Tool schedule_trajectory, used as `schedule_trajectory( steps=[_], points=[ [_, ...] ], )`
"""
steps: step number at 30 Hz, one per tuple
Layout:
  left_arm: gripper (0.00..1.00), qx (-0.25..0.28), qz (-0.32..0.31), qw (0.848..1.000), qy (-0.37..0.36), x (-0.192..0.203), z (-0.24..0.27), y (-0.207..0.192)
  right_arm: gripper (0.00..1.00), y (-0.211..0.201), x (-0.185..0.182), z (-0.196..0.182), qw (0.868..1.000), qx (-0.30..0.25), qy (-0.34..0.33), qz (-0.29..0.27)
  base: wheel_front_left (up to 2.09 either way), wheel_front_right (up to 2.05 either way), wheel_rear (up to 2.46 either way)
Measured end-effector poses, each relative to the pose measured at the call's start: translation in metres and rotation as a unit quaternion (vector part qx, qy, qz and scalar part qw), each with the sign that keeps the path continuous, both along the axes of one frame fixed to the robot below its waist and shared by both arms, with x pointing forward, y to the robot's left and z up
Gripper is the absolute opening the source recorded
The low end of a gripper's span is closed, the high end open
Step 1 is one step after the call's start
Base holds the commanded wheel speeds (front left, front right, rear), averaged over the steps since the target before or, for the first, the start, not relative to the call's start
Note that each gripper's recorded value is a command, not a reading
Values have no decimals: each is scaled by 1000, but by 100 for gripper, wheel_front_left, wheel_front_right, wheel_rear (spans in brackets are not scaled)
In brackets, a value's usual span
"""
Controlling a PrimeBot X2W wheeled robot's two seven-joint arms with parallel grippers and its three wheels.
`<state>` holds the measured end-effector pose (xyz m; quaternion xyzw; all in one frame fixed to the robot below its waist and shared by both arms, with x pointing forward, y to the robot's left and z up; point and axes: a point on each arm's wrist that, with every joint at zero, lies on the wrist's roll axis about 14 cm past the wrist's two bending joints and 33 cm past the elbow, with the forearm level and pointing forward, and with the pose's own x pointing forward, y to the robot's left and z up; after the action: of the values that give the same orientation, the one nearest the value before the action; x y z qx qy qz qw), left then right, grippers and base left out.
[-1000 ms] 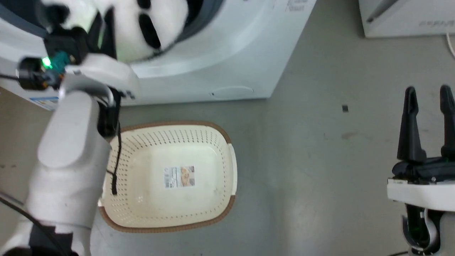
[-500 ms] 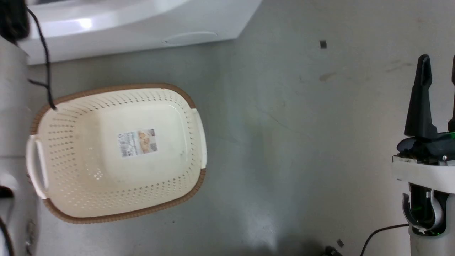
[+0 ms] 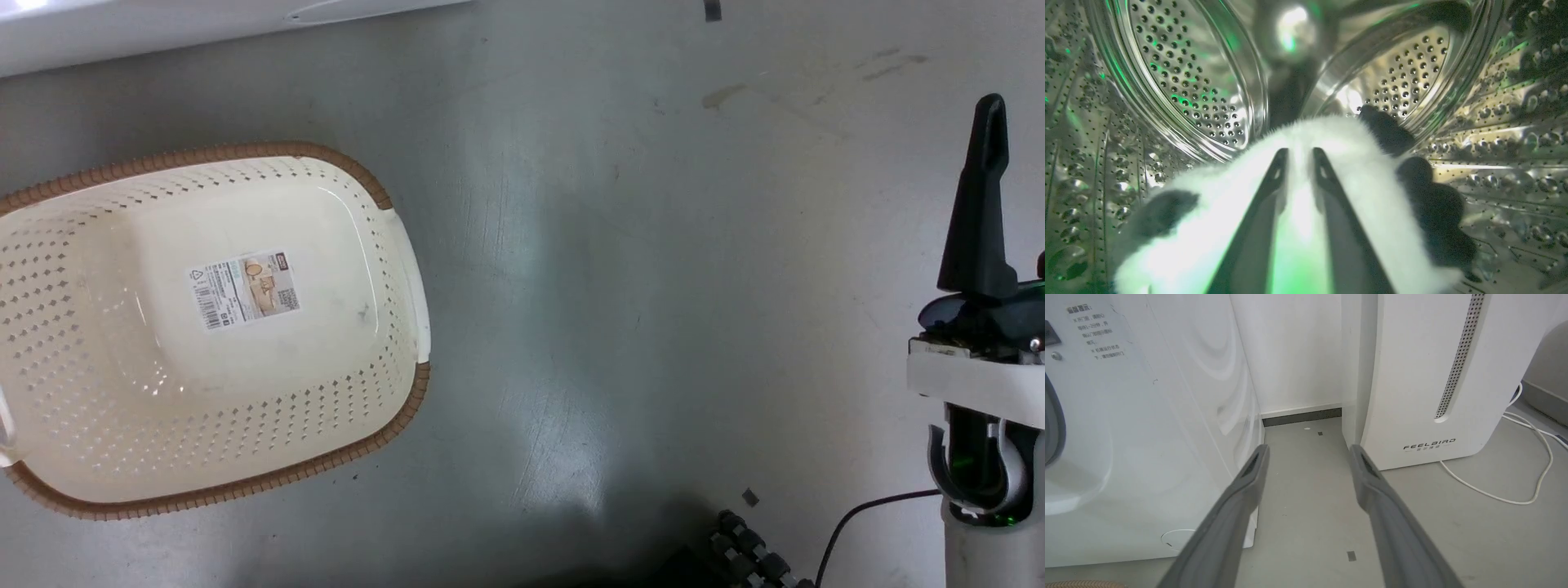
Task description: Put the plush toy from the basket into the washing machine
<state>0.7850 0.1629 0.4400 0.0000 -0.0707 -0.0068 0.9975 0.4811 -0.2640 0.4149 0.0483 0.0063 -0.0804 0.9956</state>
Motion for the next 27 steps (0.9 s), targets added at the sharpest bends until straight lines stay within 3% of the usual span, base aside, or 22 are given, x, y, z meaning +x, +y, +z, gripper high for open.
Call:
schedule_trajectory(
  steps=[15,27],
  points=[
    [100,25,-10,999,37,-26,-7,-5,100,11,6,20,1000,4,-27,15,0,0,0],
    [100,12,11,999,37,-97,17,13,100,24,-5,64,997,0,-71,30,0,0,0]
  ],
)
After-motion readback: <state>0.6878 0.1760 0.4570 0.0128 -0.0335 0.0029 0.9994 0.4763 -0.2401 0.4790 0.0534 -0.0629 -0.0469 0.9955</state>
